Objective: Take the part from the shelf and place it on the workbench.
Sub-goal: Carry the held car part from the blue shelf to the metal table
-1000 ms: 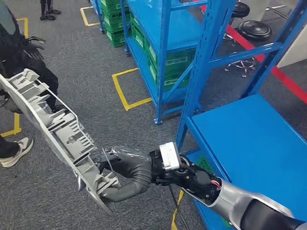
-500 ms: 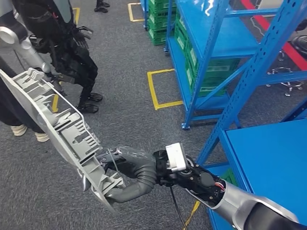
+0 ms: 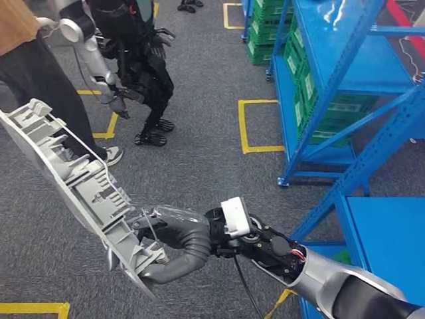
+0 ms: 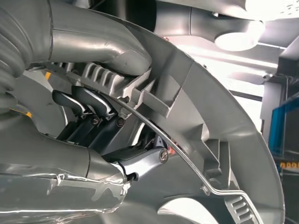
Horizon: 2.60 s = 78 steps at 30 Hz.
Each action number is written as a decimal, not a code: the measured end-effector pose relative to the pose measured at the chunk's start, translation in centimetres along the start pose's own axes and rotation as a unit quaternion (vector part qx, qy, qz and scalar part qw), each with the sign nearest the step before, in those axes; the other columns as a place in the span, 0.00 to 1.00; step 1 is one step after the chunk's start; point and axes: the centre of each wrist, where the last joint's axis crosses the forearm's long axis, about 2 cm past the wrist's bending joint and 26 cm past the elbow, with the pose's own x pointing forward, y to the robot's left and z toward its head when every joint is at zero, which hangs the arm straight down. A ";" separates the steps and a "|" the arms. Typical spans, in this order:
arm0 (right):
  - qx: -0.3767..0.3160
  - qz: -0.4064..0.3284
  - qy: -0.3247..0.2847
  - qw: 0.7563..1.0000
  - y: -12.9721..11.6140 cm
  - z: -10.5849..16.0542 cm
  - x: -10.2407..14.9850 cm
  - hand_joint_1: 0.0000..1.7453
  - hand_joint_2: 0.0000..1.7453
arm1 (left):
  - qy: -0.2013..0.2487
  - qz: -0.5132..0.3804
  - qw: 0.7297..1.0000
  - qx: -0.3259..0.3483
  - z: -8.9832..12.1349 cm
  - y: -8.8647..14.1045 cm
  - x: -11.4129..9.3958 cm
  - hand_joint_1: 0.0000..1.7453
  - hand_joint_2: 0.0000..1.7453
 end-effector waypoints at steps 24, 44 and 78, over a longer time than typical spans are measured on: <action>-0.002 -0.002 0.000 1.000 0.1 0.1 0.0 1.00 1.00 | 0.004 0.001 1.000 -0.001 0.0 0.0 -0.4 0.00 1.00; 0.001 -0.008 -0.008 1.000 0.0 0.0 0.0 1.00 1.00 | 0.006 0.011 1.000 0.001 0.1 -0.1 -1.2 0.00 1.00; 0.002 -0.024 -0.012 1.000 0.1 -0.3 -0.5 1.00 1.00 | 0.015 0.017 1.000 0.007 0.3 0.2 -2.6 0.00 1.00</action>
